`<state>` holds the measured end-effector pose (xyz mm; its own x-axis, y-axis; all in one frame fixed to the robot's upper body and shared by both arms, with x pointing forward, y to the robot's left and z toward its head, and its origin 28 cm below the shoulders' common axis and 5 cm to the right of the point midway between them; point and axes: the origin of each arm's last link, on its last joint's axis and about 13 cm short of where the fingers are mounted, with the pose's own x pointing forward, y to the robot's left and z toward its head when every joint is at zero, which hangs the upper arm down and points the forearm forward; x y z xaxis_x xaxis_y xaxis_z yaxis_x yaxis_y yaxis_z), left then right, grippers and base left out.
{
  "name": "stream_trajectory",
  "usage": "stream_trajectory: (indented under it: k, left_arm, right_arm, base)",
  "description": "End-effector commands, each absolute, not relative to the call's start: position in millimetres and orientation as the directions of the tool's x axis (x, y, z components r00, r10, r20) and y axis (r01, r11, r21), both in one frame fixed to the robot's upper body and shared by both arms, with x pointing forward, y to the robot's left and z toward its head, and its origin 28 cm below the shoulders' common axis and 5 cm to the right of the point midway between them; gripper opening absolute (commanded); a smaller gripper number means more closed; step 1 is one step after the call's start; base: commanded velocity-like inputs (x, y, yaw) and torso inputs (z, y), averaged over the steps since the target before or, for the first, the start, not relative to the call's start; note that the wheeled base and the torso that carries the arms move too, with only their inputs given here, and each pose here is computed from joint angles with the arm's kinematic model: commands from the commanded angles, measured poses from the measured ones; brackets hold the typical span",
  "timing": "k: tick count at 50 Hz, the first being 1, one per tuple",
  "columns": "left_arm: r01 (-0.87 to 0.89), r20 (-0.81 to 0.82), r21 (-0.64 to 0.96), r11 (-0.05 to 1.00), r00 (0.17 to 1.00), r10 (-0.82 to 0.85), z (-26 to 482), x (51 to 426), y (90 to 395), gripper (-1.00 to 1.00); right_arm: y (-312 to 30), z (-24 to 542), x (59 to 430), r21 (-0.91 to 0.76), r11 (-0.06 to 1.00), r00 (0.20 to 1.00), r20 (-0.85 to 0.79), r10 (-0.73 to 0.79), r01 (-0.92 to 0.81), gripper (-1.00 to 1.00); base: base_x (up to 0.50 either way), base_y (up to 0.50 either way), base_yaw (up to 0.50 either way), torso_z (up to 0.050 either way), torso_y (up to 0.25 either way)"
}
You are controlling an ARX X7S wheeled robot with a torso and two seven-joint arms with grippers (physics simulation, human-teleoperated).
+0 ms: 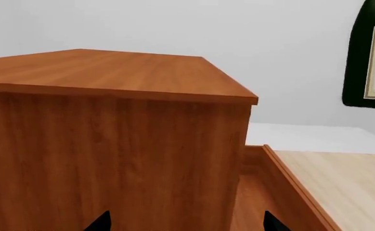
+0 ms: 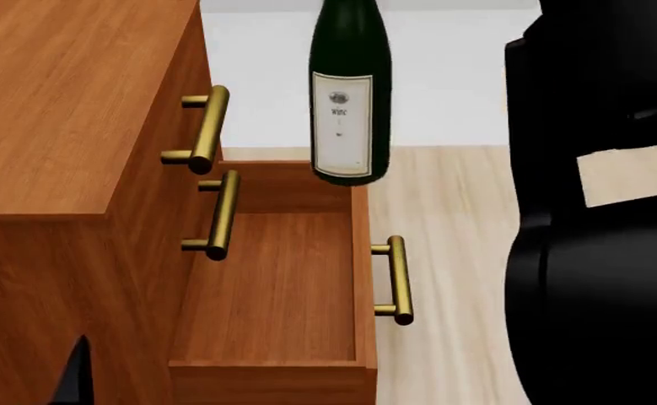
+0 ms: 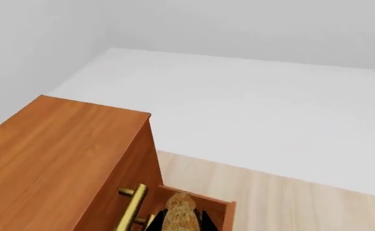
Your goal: Put the wine bottle in the bottom drawer of the cabinet.
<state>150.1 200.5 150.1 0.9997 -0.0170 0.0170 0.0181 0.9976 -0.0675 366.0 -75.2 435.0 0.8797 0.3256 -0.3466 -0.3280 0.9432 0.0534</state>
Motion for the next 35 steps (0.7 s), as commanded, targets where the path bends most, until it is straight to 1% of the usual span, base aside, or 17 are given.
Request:
stream_trajectory:
  k: [1,13,21,35]
  left_arm:
    - [0.009,0.017,-0.067,0.998,1.000,-0.008,150.5,149.6,202.6,1.00]
    - [0.019,0.012,-0.069,0.997,1.000,-0.018,149.3,151.5,199.9,1.00]
    - [0.025,0.008,-0.071,0.997,1.000,-0.025,147.5,150.8,199.3,1.00]
    - [0.027,0.008,-0.077,0.997,1.000,-0.027,147.7,150.2,199.0,1.00]
  right_arm:
    - [-71.5,431.8,364.6,0.084,0.930,0.832,-0.424,0.359,-0.359,-1.00]
    - [-67.0,431.1,360.8,0.122,0.926,0.810,-0.453,0.373,-0.358,-1.00]
    - [-61.9,422.8,365.0,0.163,0.912,0.798,-0.443,0.408,-0.376,-1.00]
    - [-59.8,407.6,372.2,0.198,0.905,0.787,-0.447,0.424,-0.375,-1.00]
  base:
    - [0.00,0.00,0.00,0.000,0.000]
    - [0.00,0.00,0.00,0.000,0.001]
    - [0.00,0.00,0.00,0.000,0.001]
    - [0.00,0.00,0.00,0.000,0.000]
